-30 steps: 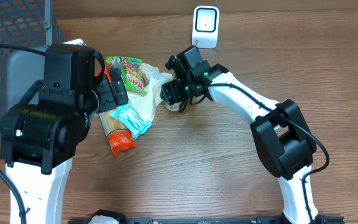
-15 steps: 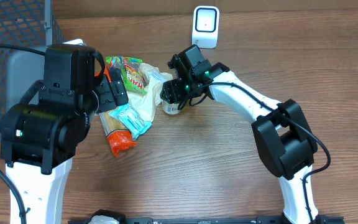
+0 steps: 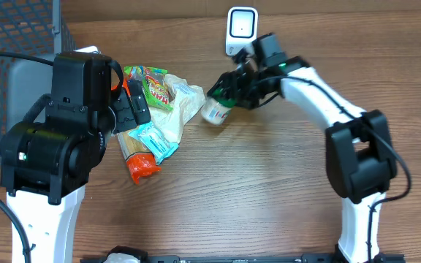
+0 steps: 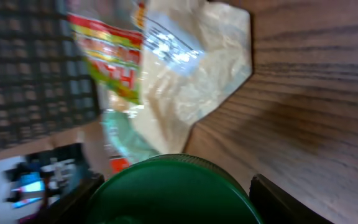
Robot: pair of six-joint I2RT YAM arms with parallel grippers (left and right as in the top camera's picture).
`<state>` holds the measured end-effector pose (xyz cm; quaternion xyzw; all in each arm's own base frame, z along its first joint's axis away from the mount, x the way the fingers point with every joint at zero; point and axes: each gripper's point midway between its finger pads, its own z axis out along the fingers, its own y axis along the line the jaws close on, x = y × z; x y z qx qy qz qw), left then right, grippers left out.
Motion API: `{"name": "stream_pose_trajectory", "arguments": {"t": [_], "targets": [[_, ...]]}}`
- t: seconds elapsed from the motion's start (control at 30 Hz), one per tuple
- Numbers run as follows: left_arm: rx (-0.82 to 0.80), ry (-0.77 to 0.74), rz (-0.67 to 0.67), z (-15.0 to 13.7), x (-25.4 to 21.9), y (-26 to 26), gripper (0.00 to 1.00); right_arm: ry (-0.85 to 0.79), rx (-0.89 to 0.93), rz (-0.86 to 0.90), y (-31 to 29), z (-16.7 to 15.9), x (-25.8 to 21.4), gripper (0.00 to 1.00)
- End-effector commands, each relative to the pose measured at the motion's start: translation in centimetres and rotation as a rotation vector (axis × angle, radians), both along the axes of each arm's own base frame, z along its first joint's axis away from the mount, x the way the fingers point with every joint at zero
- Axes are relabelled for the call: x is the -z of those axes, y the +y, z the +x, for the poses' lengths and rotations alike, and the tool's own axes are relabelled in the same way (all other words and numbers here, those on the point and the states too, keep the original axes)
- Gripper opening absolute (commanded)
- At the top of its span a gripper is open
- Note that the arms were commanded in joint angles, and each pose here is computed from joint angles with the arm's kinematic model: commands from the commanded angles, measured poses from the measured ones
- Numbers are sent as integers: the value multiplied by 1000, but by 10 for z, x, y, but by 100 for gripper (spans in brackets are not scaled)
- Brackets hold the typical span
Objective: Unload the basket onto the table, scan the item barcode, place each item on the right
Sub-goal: 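Lift the jar and carry it up toward the white scanner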
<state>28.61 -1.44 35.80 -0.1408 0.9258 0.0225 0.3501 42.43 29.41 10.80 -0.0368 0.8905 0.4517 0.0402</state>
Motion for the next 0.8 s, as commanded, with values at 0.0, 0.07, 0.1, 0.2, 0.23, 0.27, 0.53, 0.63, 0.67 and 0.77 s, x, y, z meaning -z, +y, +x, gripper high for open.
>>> {"name": "stream_pose_trajectory", "arguments": {"t": [0.0,0.07,0.1,0.2,0.23,0.27,0.53,0.63,0.67,0.77], "targets": [[-18,3,8,2,1,2,100,-55,-42,180,-3,-11,-83,49],[-18,4,8,2,2,2,100,-76,-19,190,-11,-11,-103,49],[-18,4,8,2,2,2,100,-81,-6,197,-15,-12,-113,49],[-18,6,9,3,2,2,100,-84,53,221,-26,-15,-147,49],[-18,6,9,3,2,2,100,-76,76,227,-30,-15,-155,48],[-18,6,9,3,2,2,100,-66,96,234,-34,-15,-162,49],[-18,6,9,3,2,2,100,37,182,289,-60,-15,-182,45],[-18,6,9,3,2,2,100,36,193,288,-64,-12,-182,44],[-18,6,9,3,2,2,100,31,199,284,-65,-11,-181,44],[-18,6,9,3,2,2,100,-2,262,222,-71,0,-172,43]]}}
